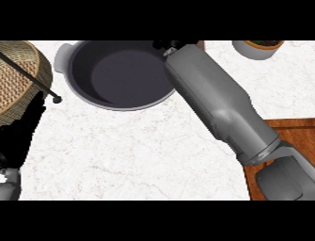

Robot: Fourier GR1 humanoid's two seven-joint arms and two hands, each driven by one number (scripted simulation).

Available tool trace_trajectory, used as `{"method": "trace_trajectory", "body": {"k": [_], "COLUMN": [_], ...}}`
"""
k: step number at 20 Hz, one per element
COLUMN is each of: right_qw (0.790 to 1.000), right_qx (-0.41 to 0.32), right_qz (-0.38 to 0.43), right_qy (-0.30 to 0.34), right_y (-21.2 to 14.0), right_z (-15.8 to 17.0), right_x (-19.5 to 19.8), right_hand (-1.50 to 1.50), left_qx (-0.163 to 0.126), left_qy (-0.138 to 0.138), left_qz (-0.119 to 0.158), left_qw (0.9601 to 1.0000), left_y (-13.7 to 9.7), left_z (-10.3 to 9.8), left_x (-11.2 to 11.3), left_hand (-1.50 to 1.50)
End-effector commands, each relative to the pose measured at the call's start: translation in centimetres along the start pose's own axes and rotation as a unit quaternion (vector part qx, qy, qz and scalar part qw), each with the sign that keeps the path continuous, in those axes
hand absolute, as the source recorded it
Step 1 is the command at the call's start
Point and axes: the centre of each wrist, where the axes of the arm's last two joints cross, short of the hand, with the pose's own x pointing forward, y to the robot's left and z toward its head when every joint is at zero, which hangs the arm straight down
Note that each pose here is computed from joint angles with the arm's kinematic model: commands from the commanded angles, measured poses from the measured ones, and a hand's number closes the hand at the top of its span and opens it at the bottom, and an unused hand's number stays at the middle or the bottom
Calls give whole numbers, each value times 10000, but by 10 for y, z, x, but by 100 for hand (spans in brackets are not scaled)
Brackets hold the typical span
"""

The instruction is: Pick the squash from the cutting board and place it in the pot

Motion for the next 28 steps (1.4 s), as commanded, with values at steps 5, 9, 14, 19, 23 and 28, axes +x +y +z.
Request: {"method": "trace_trajectory", "body": {"k": [5, 9, 14, 19, 23, 28], "right_qw": [9873, 9865, 9731, 9282, 9155, 9002], "right_qx": [277, 173, -591, -1412, -1121, -827], "right_qz": [-1197, -1446, -2204, -3423, -3812, -4231], "right_qy": [1004, 743, 331, 368, 633, 618], "right_y": [27, 23, 17, -3, -7, 8], "right_z": [-3, -10, -9, -13, -9, 19], "right_x": [-28, -26, -21, -9, -8, -21], "right_hand": [-150, -150, -150, -150, -150, -150], "left_qx": [-66, -101, -86, -116, -51, 9], "left_qy": [-53, -40, -14, 7, 35, 32], "left_qz": [-6, -25, 40, 56, 35, -19], "left_qw": [10000, 9999, 10000, 9999, 10000, 10000], "left_y": [7, -1, -12, -8, -13, -9], "left_z": [2, 6, 6, 2, -6, 2], "left_x": [-1, 6, 0, 1, 10, 2], "left_hand": [0, 0, 0, 0, 0, 0]}}
